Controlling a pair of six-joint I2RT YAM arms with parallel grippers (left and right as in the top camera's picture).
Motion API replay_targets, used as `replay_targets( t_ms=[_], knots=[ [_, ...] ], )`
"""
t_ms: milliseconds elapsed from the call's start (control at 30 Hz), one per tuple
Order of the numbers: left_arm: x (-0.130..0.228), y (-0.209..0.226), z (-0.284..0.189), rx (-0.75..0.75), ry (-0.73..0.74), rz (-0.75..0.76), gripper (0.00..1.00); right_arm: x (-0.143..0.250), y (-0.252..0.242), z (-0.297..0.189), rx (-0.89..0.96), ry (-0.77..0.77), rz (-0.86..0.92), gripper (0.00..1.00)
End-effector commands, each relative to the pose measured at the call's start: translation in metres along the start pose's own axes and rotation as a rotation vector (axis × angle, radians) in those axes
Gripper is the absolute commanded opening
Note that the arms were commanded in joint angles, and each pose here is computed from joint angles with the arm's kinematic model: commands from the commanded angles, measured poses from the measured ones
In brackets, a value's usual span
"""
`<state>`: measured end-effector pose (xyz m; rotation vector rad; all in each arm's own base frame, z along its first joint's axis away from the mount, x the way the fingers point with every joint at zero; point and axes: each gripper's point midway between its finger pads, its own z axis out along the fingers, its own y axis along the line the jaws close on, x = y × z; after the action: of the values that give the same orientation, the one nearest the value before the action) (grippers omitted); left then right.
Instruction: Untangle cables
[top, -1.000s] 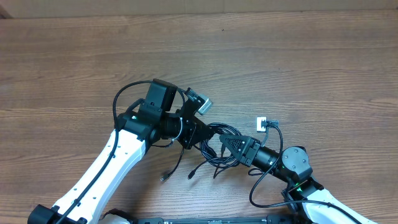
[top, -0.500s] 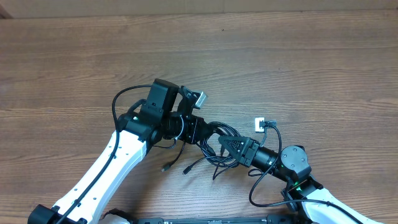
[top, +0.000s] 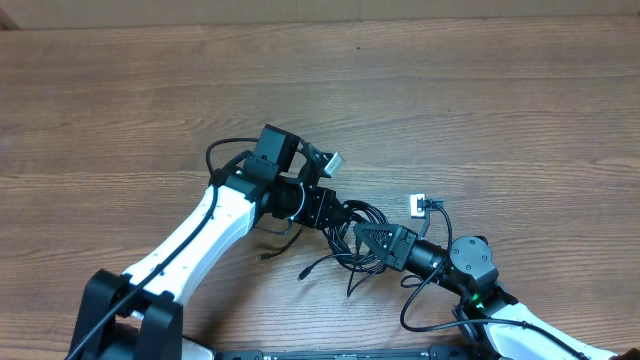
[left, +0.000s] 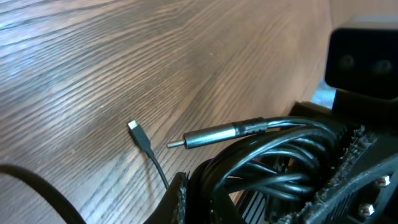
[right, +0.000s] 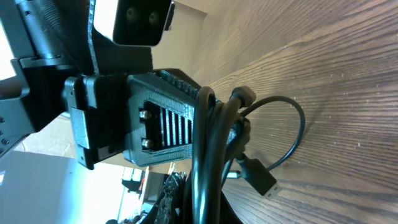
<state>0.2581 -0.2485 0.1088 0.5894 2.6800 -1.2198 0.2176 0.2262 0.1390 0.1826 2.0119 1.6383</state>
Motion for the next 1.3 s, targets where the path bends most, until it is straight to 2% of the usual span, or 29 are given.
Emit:
replay_targets(
  t_ms=[0,133,233,367,600,800,867,1033,1167,1267],
  knots=[
    [0.008,0.052,0.016,-0.177,0.056,0.087,0.04,0.015,0.064,-0.004,-0.236,0.111,-0.157,0.04],
    [0.027,0.036,0.028,-0.127,0.138,0.199,0.04,0.001,0.063,-0.003,-0.221,0.031,-0.15,0.04],
    [0.036,0.027,0.032,-0.092,0.176,0.249,0.04,-0.008,0.062,-0.003,-0.208,-0.012,-0.105,0.04],
    [0.046,0.022,0.034,-0.076,0.213,0.302,0.04,-0.014,0.075,-0.006,-0.254,-0.047,-0.134,0.04],
    [0.049,0.021,0.034,-0.072,0.227,0.327,0.05,-0.041,0.07,-0.014,-0.237,-0.147,-0.144,0.04],
    [0.057,0.018,0.033,-0.043,0.254,0.342,0.04,-0.07,0.057,-0.025,-0.195,-0.239,-0.06,0.04],
    [0.057,0.007,0.033,0.023,0.245,0.353,0.04,-0.071,0.034,-0.022,-0.108,-0.244,-0.01,0.08],
    [0.056,-0.019,0.03,0.192,0.209,0.42,0.04,-0.061,-0.048,-0.025,0.211,-0.263,0.188,0.09],
    [0.05,-0.033,0.021,0.304,0.157,0.431,0.04,-0.061,-0.059,-0.028,0.257,-0.28,0.206,0.14],
    [0.037,-0.05,0.001,0.465,0.055,0.432,0.05,-0.062,-0.066,-0.03,0.288,-0.3,0.216,0.19]
  ],
)
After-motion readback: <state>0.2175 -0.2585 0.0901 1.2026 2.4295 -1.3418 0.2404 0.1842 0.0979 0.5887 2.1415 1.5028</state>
